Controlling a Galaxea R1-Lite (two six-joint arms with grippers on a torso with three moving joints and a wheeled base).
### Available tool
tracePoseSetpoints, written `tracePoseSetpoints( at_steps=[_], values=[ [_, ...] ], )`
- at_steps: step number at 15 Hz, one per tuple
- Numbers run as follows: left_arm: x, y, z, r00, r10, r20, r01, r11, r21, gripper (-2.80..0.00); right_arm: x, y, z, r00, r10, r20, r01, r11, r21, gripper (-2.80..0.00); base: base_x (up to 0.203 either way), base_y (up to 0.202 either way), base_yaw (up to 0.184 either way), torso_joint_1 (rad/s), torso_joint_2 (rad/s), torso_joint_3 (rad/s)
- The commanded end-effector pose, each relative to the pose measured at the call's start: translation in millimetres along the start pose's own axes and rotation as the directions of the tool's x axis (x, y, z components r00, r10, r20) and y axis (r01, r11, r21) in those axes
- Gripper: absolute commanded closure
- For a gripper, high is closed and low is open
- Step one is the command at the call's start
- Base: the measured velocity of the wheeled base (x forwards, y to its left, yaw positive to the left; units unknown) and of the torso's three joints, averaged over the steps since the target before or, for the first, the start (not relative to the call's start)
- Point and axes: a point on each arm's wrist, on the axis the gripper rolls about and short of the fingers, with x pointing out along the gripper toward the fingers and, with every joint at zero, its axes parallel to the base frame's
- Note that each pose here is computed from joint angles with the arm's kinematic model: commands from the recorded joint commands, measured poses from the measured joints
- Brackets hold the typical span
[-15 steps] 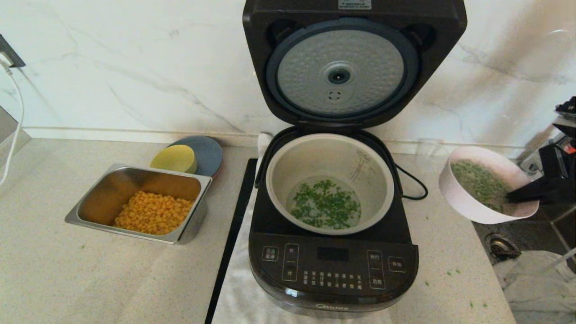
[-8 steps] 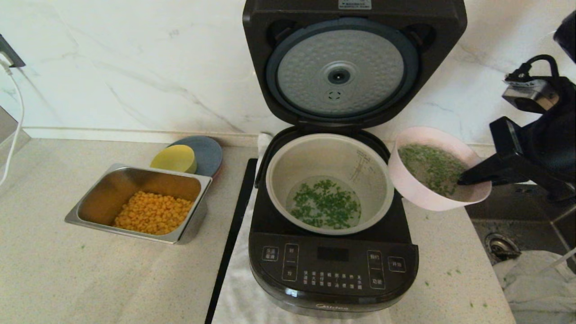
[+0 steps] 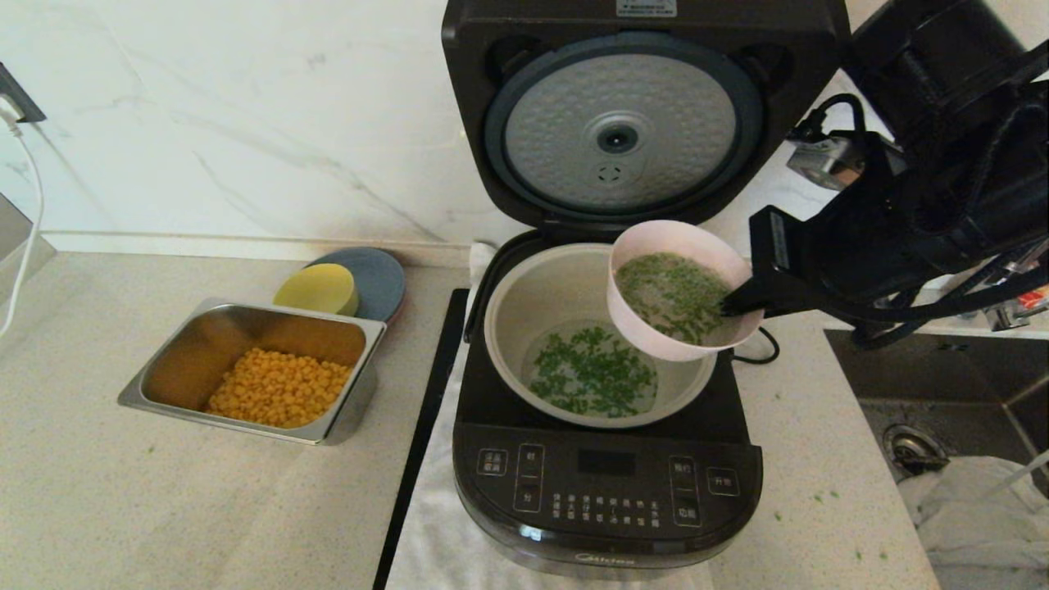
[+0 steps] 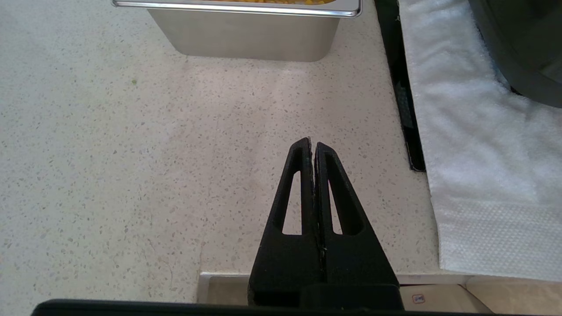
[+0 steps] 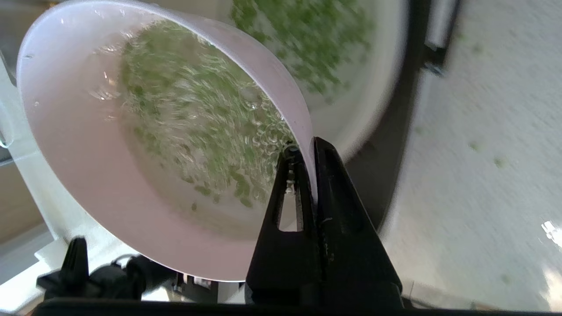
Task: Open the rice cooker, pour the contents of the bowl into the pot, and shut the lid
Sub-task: Pour the water from the bowl into the rice cooker
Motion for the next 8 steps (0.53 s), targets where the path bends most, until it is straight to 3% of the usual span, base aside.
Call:
tracePoseSetpoints(
  at_steps=[1, 4, 8],
  values=[
    [0, 0.0, 0, 1.000, 0.000, 0.000, 0.000, 1.000, 0.000, 0.00, 24, 6, 1, 1.000, -0.003, -0.016, 0.003, 1.000, 0.000, 0.00, 0.000, 0.000, 0.000, 0.000, 0.00, 0.000],
    [0, 0.0, 0, 1.000, 0.000, 0.001, 0.000, 1.000, 0.000, 0.00, 39, 14, 4, 1.000, 0.025, 0.012, -0.026, 1.000, 0.015, 0.00, 0.000, 0.000, 0.000, 0.000, 0.00, 0.000],
    [0, 0.0, 0, 1.000, 0.000, 0.001, 0.000, 1.000, 0.000, 0.00, 63, 24, 5, 0.996, -0.019, 0.090, 0.019, 1.000, 0.008, 0.00, 0.000, 0.000, 0.000, 0.000, 0.00, 0.000]
  ],
)
